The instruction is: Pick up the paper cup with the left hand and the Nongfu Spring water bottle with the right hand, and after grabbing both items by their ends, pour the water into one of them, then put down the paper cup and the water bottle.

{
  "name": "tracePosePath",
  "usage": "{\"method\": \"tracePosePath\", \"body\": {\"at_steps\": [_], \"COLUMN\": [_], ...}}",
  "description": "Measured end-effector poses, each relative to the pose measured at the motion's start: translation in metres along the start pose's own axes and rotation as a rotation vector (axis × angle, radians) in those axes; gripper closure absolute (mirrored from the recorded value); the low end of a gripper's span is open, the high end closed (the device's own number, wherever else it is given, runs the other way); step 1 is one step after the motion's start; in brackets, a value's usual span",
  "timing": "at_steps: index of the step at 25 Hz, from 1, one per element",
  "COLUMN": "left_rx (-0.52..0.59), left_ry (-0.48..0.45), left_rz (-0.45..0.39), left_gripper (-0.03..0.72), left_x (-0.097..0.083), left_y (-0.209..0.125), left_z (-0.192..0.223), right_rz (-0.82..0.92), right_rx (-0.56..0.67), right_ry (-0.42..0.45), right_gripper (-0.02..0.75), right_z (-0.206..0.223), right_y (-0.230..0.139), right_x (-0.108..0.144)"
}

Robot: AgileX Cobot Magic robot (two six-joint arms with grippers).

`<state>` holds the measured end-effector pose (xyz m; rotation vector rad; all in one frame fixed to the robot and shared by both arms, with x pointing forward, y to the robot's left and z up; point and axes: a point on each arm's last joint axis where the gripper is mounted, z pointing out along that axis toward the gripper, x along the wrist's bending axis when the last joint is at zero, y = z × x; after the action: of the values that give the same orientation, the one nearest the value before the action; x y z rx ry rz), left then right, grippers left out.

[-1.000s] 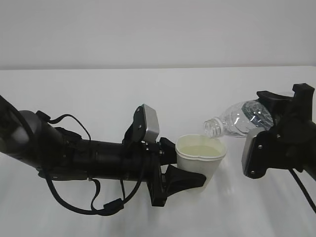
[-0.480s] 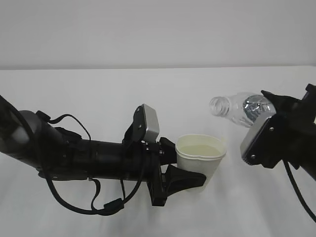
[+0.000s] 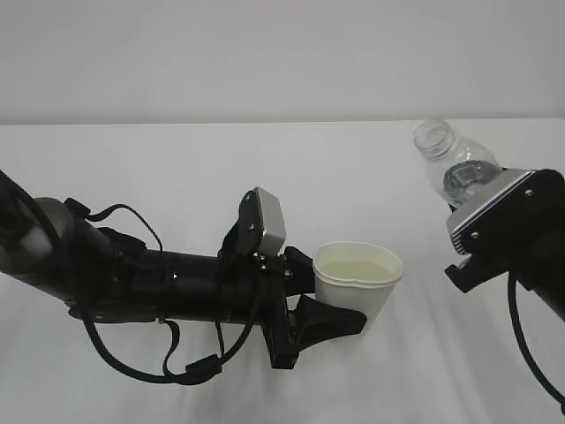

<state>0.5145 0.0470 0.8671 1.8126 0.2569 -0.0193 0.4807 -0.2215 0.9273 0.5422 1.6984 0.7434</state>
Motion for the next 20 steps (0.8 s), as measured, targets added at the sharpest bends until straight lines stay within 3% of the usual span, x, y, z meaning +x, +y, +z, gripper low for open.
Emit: {"method": "tracePosePath", "body": {"at_steps": [14, 20], "left_rx": [-0.012, -0.045], "left_ry": [0.026, 0.041], "left_rz": [-0.016, -0.032], "left_gripper": [0.274, 0.274], "left_x": [0.0024, 0.0038], "left_y": [0.0011, 0.004], "left_z": [-0.0001, -0.0003], "right_rz": [0.514, 0.631], "right_rx": [0.003, 0.007], "right_ry": [-0.005, -0.003], "right_gripper": [0.36, 0.36], "right_z": [0.0, 0.0011], "right_y": [-0.0004, -0.0013], "right_x": [-0.0004, 0.0007]}}
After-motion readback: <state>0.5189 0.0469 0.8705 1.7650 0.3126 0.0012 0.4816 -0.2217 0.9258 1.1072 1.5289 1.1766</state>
